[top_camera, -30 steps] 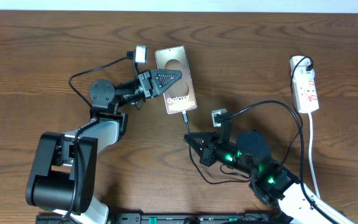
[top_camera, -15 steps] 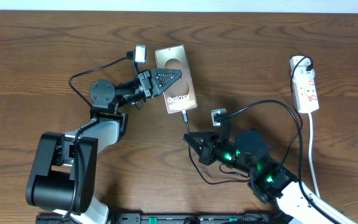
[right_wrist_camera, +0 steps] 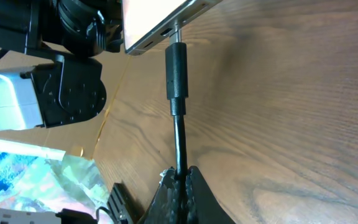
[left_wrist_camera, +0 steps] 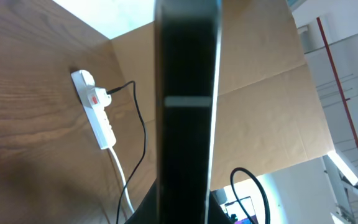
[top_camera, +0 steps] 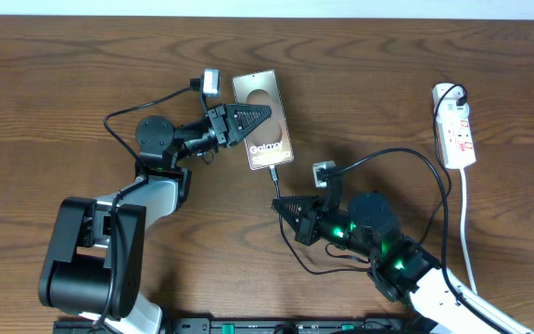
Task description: Plug charger to phone and switch on socket
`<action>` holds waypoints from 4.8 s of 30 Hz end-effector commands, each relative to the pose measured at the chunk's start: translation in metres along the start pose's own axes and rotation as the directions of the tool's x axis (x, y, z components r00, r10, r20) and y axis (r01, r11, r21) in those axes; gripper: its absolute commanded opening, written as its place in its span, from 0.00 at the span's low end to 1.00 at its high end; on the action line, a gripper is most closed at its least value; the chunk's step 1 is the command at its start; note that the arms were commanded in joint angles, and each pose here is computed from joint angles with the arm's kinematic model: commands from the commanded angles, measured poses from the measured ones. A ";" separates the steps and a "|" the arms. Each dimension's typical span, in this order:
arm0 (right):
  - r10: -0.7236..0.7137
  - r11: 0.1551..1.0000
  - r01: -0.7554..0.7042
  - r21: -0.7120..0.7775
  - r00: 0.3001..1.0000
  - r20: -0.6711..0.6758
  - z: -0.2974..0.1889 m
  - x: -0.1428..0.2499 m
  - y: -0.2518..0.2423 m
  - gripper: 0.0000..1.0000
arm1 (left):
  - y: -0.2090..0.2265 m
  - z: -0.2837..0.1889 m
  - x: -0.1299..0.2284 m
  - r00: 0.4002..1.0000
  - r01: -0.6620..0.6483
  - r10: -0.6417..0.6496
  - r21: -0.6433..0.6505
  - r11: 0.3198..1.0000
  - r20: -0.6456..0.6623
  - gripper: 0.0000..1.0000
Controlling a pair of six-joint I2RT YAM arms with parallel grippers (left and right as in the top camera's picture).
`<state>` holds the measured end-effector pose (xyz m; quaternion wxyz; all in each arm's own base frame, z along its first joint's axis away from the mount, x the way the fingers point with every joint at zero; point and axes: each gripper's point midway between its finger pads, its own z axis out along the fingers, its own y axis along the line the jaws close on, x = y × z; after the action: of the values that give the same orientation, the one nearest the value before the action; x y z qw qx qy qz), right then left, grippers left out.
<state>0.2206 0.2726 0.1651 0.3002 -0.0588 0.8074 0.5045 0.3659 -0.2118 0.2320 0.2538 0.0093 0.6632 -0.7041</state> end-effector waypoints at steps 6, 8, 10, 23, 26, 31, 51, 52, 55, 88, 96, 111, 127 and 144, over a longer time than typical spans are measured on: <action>-0.001 1.000 0.000 -0.019 1.000 -0.015 0.000 0.002 0.004 0.01 | -0.011 0.001 -0.004 0.998 -0.065 0.065 0.020 0.998 0.007 0.08; -0.004 1.000 0.003 -0.019 1.000 -0.016 0.000 0.002 0.003 0.01 | -0.011 0.001 -0.004 0.998 -0.065 0.065 0.019 0.998 0.007 0.07; -0.003 1.000 0.003 -0.018 1.000 -0.017 0.000 0.003 0.003 0.01 | -0.011 0.001 -0.003 0.997 -0.073 0.073 0.020 0.997 0.004 0.08; -0.001 1.000 0.001 -0.001 1.000 -0.026 0.000 0.005 -0.001 0.01 | -0.011 0.001 -0.001 0.996 -0.092 0.093 0.023 0.995 -0.011 0.07; -0.003 1.000 0.003 0.000 1.000 -0.025 0.000 0.005 -0.001 0.01 | -0.011 0.001 0.000 0.995 -0.099 0.099 0.024 0.995 -0.013 0.07; -0.010 1.000 0.010 0.005 1.000 -0.022 0.000 0.004 -0.002 0.01 | -0.011 0.001 0.000 0.995 -0.099 0.100 0.024 0.995 -0.014 0.07; -0.015 1.000 0.015 -0.005 1.000 0.002 -0.004 -0.002 0.002 0.01 | -0.011 0.001 0.001 0.994 -0.106 0.106 0.025 0.994 -0.017 0.08; -0.017 1.000 0.017 -0.007 1.000 0.004 -0.005 -0.002 0.003 0.01 | -0.011 0.001 0.001 0.994 -0.106 0.107 0.025 0.994 -0.017 0.08; -0.012 1.000 0.012 0.006 1.000 0.000 -0.007 -0.001 0.001 0.01 | -0.011 0.001 0.001 0.994 -0.107 0.107 0.025 0.994 -0.017 0.08; -0.003 1.000 0.002 0.017 1.000 0.023 -0.008 -0.005 0.000 0.01 | -0.011 0.001 -0.004 0.998 -0.059 0.059 0.019 0.998 0.008 0.07; 0.003 1.000 -0.003 0.012 1.000 0.028 -0.008 -0.006 0.001 0.01 | -0.011 0.002 -0.004 0.998 -0.060 0.059 0.019 0.998 0.012 0.07; 0.047 0.999 -0.047 0.013 0.999 0.028 -0.008 -0.006 0.001 0.01 | -0.011 0.002 -0.006 0.998 -0.052 0.052 0.018 0.998 0.019 0.07; 0.090 0.996 -0.090 -0.004 0.996 0.016 0.001 -0.005 -0.001 0.01 | -0.011 0.002 -0.008 0.999 -0.034 0.033 0.016 0.999 0.033 0.07; 0.086 0.995 -0.086 -0.041 0.996 -0.022 0.001 0.001 0.006 0.01 | -0.011 0.001 -0.007 0.999 -0.038 0.037 0.017 0.999 0.028 0.08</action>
<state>0.2187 0.2759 0.1675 0.2730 -0.0352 0.8038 0.5274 0.3701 -0.2102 0.2329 0.2631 0.0003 0.6612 -0.7026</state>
